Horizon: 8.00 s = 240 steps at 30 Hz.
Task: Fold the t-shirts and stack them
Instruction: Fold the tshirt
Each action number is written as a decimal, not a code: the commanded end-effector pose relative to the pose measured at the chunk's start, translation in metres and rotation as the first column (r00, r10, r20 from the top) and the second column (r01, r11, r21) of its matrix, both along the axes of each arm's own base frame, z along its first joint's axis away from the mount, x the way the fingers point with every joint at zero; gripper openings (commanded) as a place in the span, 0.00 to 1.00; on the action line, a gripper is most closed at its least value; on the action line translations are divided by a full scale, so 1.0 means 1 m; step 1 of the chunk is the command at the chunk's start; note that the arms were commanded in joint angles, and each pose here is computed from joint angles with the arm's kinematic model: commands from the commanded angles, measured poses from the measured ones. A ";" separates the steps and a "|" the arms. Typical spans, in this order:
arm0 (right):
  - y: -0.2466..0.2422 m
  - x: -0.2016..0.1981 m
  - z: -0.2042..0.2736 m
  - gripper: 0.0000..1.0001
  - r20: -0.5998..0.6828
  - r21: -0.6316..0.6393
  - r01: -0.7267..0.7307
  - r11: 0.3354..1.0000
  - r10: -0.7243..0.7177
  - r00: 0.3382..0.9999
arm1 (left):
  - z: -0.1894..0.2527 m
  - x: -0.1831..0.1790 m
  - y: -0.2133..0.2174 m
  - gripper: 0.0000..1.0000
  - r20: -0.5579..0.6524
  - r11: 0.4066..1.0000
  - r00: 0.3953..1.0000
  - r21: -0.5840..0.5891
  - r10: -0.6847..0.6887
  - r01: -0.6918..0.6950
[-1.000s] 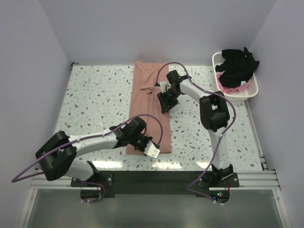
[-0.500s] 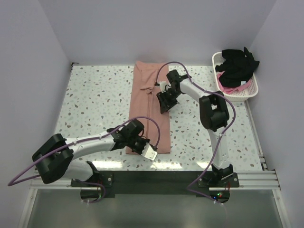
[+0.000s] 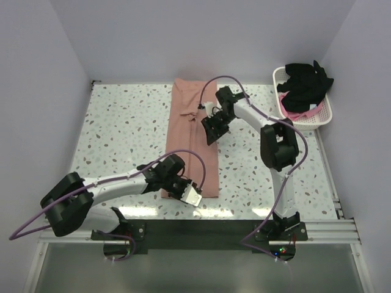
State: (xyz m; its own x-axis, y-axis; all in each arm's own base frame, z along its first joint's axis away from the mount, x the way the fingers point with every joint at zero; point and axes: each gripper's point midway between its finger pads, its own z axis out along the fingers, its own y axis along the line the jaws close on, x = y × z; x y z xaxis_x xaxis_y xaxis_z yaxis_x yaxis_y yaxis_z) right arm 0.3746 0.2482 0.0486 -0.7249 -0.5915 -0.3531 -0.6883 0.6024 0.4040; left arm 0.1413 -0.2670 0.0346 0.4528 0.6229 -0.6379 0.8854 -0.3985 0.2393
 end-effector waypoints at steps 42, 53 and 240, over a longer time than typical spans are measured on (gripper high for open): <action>-0.009 -0.220 -0.008 0.48 0.574 -0.341 -0.838 0.426 0.800 0.174 | 0.007 -0.003 0.098 0.54 0.027 0.990 0.990 -0.014 -0.142 0.142; -0.010 -0.214 -0.036 0.48 0.527 -0.400 -0.835 0.377 0.840 0.127 | -0.023 0.003 0.106 0.49 0.026 0.983 0.984 0.057 -0.178 0.177; -0.050 0.022 -0.003 0.00 0.348 -0.080 -0.477 0.875 0.473 0.809 | -0.006 0.262 0.058 0.00 -0.375 0.805 0.718 0.168 0.586 -0.569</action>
